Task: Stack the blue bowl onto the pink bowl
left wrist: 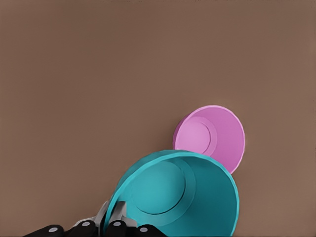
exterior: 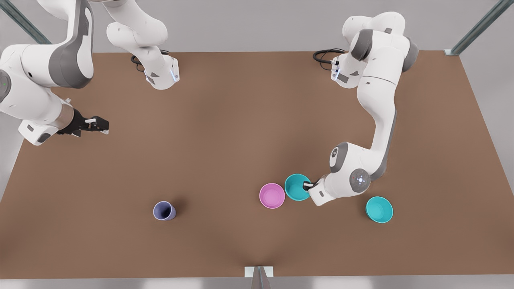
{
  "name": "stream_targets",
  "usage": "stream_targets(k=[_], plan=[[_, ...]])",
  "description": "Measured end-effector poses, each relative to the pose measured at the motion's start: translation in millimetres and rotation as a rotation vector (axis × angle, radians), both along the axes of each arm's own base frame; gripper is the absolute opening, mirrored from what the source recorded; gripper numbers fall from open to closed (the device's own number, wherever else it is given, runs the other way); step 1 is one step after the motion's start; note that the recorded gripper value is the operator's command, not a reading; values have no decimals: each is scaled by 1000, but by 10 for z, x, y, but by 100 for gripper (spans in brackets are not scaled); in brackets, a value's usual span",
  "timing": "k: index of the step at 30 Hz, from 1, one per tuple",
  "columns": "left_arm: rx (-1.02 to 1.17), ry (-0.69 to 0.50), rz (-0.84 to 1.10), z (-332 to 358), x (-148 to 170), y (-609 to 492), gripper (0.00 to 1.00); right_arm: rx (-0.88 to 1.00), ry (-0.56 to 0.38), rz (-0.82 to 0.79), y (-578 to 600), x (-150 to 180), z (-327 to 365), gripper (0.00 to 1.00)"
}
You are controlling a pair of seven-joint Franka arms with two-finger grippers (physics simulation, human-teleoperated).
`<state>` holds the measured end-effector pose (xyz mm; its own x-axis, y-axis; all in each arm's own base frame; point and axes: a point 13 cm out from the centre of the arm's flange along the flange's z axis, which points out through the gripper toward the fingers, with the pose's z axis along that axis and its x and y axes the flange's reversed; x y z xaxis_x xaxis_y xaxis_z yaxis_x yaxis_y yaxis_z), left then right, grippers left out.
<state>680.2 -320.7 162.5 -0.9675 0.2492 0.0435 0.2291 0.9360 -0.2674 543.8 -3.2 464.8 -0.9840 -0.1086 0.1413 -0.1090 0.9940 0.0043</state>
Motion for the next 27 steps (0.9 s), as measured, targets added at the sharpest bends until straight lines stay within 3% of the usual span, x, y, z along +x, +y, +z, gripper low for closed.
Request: stream_targets(k=[5,20,27], plan=[[43,-32,51,-102,81,-697,21,4,5,27,14,9,-27,100],[84,144,354,-298,-149,-747,21,11,16,70,15,24,-95,100],[87,162,431,-339,-158,-799,21,13,19,81,20,25,-109,100]])
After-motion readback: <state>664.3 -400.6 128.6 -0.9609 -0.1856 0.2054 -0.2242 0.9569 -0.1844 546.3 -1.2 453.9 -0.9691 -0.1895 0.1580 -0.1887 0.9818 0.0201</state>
